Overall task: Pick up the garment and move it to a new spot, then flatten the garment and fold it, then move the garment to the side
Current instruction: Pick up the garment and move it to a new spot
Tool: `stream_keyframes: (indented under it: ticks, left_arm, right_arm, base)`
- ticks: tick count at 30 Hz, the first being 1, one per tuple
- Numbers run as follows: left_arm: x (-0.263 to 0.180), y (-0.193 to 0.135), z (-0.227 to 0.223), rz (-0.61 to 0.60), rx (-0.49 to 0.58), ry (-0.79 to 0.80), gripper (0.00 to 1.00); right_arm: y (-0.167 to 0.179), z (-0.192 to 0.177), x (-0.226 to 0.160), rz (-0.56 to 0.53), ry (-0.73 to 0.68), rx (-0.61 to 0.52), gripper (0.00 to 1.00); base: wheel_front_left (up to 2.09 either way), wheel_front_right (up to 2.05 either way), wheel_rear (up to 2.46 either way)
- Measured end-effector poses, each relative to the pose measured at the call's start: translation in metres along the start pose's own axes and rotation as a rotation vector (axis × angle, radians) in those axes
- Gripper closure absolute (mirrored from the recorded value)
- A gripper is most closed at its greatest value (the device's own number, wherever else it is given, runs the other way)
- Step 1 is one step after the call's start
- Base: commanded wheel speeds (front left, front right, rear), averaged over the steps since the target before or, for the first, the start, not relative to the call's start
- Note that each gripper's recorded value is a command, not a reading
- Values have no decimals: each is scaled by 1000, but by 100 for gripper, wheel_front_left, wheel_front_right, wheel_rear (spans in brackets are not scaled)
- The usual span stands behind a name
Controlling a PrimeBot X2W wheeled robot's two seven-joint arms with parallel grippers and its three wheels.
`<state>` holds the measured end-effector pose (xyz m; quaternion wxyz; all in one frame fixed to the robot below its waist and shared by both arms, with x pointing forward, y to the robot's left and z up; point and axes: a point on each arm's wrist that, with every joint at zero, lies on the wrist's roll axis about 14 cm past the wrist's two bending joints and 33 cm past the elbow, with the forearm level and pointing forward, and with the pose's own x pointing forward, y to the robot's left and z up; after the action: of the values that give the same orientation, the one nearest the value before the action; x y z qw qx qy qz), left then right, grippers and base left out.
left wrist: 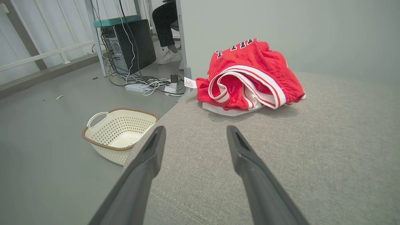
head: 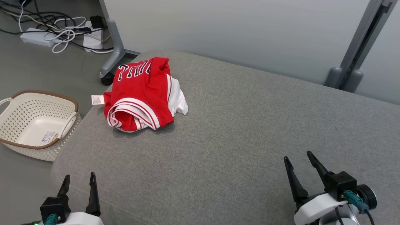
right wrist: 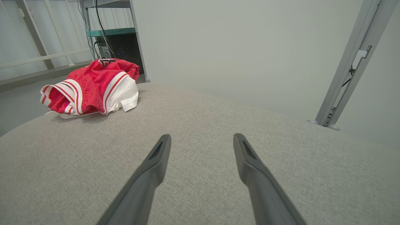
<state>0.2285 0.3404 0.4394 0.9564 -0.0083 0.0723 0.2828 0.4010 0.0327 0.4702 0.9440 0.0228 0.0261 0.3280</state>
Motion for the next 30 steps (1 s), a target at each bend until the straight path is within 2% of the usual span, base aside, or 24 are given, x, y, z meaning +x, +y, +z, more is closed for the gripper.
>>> stream_keyframes:
  ticks: [5,10,21,30]
  left_arm:
    - [3,-4,-11,-11,-13,41,0]
    - [29,-22,-2,-63,-26,37,0]
    - [114,-55,35,-150,44,-9,0]
    - [184,-102,52,-254,116,5,0]
  right_arm:
    - [1,-3,5,12,5,-2,0]
    - [-12,-9,8,-11,17,-13,0]
    - [-59,-49,3,-78,108,-21,0]
    - [-85,-75,-3,-126,162,-9,0]
  base:
    - [0,0,0]
    - [0,0,0]
    - [0,0,0]
    - [0,0,0]
